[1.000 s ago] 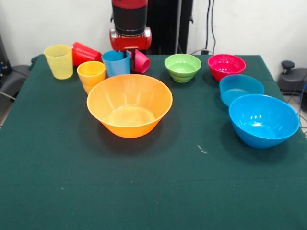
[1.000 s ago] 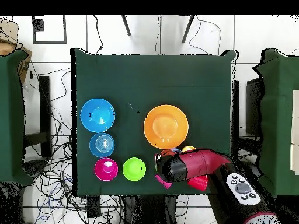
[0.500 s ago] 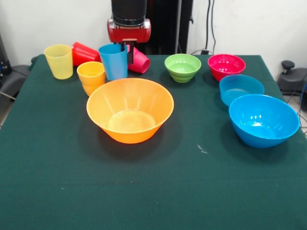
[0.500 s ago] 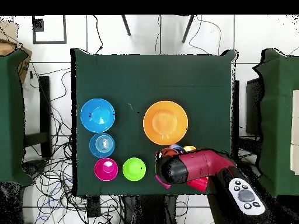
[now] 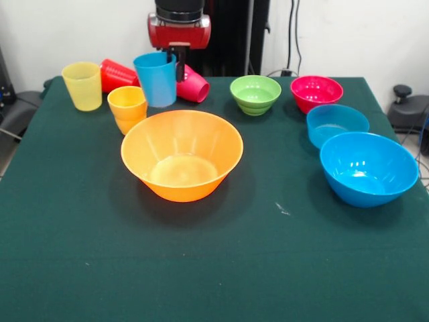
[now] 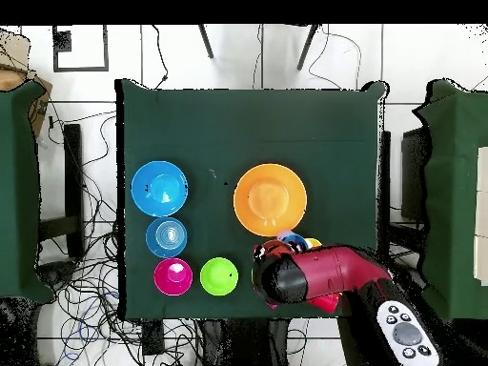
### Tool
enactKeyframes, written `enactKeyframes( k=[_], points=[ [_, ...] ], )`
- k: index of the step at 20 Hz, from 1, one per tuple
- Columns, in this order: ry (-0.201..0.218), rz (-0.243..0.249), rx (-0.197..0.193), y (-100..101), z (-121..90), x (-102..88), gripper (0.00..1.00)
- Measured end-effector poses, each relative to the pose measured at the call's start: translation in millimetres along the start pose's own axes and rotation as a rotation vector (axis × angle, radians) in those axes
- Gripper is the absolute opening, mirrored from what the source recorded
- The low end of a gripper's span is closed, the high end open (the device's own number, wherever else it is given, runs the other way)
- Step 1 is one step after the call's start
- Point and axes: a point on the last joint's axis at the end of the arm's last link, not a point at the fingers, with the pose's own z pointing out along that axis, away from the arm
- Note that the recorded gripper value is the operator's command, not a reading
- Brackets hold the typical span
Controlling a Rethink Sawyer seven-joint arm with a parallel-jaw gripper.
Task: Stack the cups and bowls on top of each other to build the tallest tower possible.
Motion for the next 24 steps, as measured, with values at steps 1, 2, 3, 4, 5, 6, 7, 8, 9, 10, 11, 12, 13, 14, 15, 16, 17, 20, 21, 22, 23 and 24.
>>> enactKeyframes(
  k=[1, 2, 3, 4, 5, 6, 7, 8, 9, 10, 11, 12, 13, 14, 15, 16, 17, 20, 21, 22, 23, 24],
  points=[
    [-0.002, 0.003, 0.003, -0.3, -3.1, -0.7, 0.0],
    [-0.002, 0.003, 0.004, -0.4, -4.2, -0.9, 0.0],
    [-0.004, 0.006, 0.007, -0.7, -7.4, -1.5, 0.0],
    [-0.004, 0.01, 0.01, -0.8, -11.5, -2.1, 0.0],
    [-0.005, 0.015, 0.012, -0.9, -14.8, -2.6, 0.0],
    [-0.005, 0.021, 0.013, -1.2, -17.7, -3.2, 0.0],
    [-0.005, 0.028, 0.013, -1.5, -20.7, -3.7, 0.0],
    [-0.006, 0.03, 0.014, -1.8, -21.7, -4.0, 0.0],
    [-0.006, 0.034, 0.015, -2.5, -23.7, -4.2, 0.0],
    [-0.005, 0.041, 0.019, -4.6, -27.2, -4.9, 0.0],
    [-0.003, 0.044, 0.022, -5.9, -28.7, -5.1, 0.0],
    [0.0, 0.045, 0.024, -7.0, -29.8, -4.7, 0.0],
    [0.002, 0.045, 0.026, -7.4, -30.3, -4.6, 0.0],
    [0.004, 0.046, 0.027, -7.8, -30.8, -4.4, 0.0],
    [0.009, 0.046, 0.029, -8.4, -31.6, -3.7, 0.0],
    [0.014, 0.046, 0.029, -8.2, -31.6, -3.2, 0.0],
    [0.016, 0.045, 0.029, -8.0, -31.6, -2.9, 0.0],
    [0.029, 0.041, 0.027, -6.6, -31.8, -2.6, 0.0],
    [0.032, 0.04, 0.026, -6.2, -31.9, -2.6, 0.0],
    [0.034, 0.039, 0.025, -5.9, -32.0, -2.6, 0.0],
    [0.038, 0.038, 0.024, -5.1, -32.0, -2.7, 0.0],
    [0.04, 0.036, 0.022, -4.2, -31.8, -3.0, 0.0]
  ],
)
